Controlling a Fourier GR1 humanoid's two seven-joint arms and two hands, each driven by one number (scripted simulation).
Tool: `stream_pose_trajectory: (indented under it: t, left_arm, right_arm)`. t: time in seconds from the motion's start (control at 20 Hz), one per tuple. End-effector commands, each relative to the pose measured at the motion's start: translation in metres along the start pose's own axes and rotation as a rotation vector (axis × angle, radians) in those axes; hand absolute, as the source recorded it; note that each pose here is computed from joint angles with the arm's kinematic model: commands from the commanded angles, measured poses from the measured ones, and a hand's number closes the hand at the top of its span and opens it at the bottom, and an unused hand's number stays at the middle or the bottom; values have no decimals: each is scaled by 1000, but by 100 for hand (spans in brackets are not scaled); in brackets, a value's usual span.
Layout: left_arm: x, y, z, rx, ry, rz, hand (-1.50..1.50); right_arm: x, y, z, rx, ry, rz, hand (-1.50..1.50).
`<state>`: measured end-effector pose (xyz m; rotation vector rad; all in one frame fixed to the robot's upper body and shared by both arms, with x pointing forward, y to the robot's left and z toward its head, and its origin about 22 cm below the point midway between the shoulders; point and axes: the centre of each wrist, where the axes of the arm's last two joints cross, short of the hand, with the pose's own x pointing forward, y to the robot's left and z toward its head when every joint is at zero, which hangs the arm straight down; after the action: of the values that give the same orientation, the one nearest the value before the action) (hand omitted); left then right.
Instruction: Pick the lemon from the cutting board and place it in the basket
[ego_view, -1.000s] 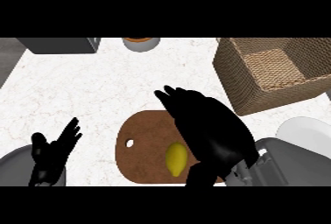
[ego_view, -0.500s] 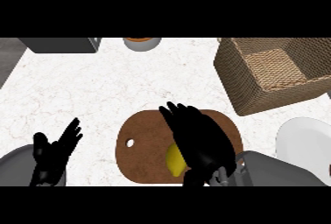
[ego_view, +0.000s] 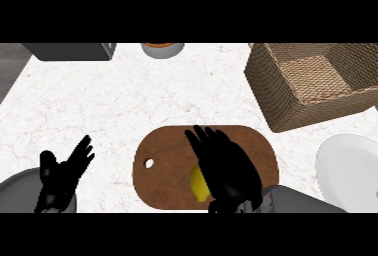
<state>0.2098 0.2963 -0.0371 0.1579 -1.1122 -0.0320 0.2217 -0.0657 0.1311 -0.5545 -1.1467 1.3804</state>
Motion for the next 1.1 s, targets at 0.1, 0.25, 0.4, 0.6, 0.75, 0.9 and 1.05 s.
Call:
stream_pose_trajectory:
  t: [0.1, 0.25, 0.4, 0.6, 0.75, 0.9, 1.05]
  left_arm:
    - [-26, -9, 1, -14, 112, -4, 0]
    - [-22, -4, -1, -7, 107, -5, 0]
    - [-29, 4, 4, -19, 117, -7, 0]
    - [-15, -7, 5, -18, 101, 11, 0]
    - [-16, -5, 1, -8, 98, -8, 0]
    - [-22, -12, 17, -11, 90, -6, 0]
    - [-31, 17, 12, -10, 112, -2, 0]
  right_arm:
    - [1, 25, -8, -9, 108, 3, -150]
    - [3, 32, -12, -23, 100, -18, -150]
    - [0, 31, -14, 3, 104, 13, -150]
    - [14, 39, -26, 20, 124, 38, -150]
    - [-6, 56, -30, 73, 142, 55, -150]
    - [-13, 44, -24, 71, 185, 62, -150]
    - [3, 49, -33, 93, 194, 44, -150]
